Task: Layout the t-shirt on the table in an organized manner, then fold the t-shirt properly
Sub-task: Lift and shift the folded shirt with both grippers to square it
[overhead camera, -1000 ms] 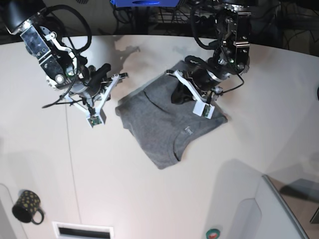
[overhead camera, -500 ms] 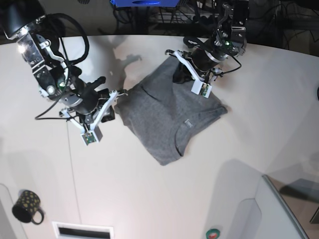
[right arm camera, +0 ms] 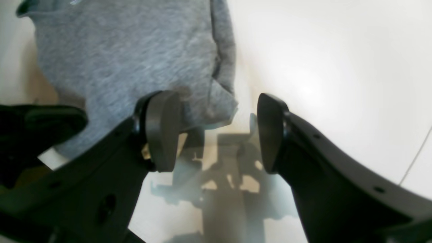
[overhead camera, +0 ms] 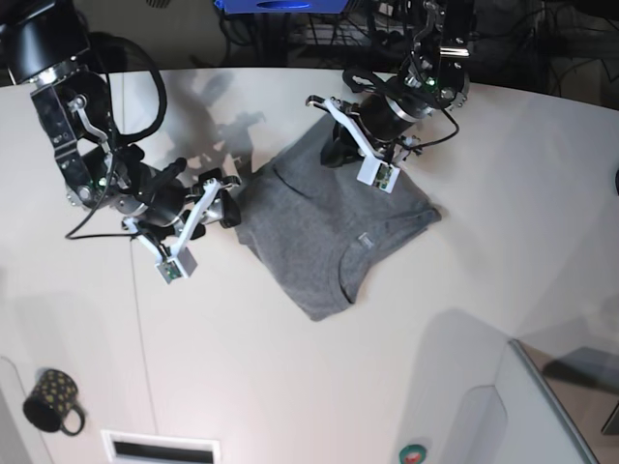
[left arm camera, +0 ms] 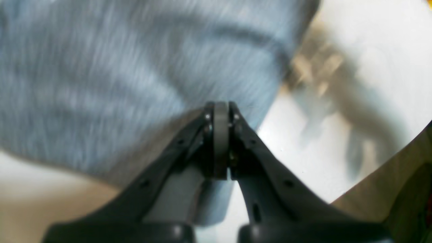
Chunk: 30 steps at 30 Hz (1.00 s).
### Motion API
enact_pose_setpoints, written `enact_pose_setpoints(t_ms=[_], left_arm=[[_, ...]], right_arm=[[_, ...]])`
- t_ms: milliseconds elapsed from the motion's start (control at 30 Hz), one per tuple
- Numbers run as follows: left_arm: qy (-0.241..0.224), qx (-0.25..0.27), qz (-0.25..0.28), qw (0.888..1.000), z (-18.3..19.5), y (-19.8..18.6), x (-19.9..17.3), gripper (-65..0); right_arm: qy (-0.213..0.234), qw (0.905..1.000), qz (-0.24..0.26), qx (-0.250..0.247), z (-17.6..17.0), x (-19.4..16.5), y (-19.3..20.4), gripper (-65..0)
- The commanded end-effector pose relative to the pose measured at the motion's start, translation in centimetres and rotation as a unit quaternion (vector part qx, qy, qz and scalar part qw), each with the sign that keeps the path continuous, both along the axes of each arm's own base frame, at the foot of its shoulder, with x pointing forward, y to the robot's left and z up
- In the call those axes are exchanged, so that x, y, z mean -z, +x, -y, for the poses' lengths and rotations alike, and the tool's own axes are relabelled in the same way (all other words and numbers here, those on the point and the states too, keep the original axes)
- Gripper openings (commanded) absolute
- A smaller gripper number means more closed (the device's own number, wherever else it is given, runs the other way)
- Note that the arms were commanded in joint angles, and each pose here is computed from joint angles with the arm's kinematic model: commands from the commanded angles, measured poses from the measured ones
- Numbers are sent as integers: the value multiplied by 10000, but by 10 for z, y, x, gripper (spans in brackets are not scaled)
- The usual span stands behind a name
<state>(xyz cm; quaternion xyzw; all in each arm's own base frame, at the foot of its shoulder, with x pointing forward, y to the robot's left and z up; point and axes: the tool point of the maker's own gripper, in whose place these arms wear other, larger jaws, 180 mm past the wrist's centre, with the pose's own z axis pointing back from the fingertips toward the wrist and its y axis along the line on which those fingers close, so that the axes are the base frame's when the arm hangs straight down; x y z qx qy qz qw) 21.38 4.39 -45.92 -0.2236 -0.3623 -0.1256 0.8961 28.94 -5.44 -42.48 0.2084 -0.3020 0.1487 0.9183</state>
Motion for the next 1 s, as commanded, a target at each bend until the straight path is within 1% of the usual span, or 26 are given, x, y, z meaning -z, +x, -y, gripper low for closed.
enact_pose_setpoints(t_ms=[0, 100, 200, 333, 433, 467, 567, 600, 700, 733, 967], left_arm=[[-111, -43, 86, 9999, 1, 3, -4, -650], [-86, -72, -105, 9999, -2, -5, 8, -650], [-82, -80, -204, 9997, -3, -5, 16, -650], [-80, -82, -220, 9997, -3, -4, 17, -650], [-72, -111, -195, 9997, -5, -2, 16, -650], [-72, -111, -180, 9998, -5, -1, 15, -650], [-64, -111, -195, 9997, -6, 1, 17, -650], [-64, -112, -202, 9997, -6, 0, 17, -650], [-55, -115, -194, 9997, -6, 1, 17, -650], [-55, -115, -194, 9997, -6, 1, 17, -650], [-47, -113, -194, 9997, -7, 1, 17, -650]], right_arm=[[91, 9997, 218, -10, -2, -12, 10, -308], [135, 9995, 250, -119, -6, -13, 9, -308], [334, 9984, 273, -367, -23, -14, 9, -308], [304, 9989, 80, -354, -22, 0, 10, -309], [307, 9989, 74, -334, -22, 1, 11, -312], [310, 9989, 83, -329, -22, 1, 11, -323], [272, 9991, 91, -299, -17, 1, 14, -423], [257, 9992, 86, -304, -16, 1, 14, -476], [257, 9992, 91, -295, -16, 0, 16, -603], [242, 9993, 67, -276, -15, 2, 18, -626], [59, 9995, -294, -61, 2, 28, 20, -633]])
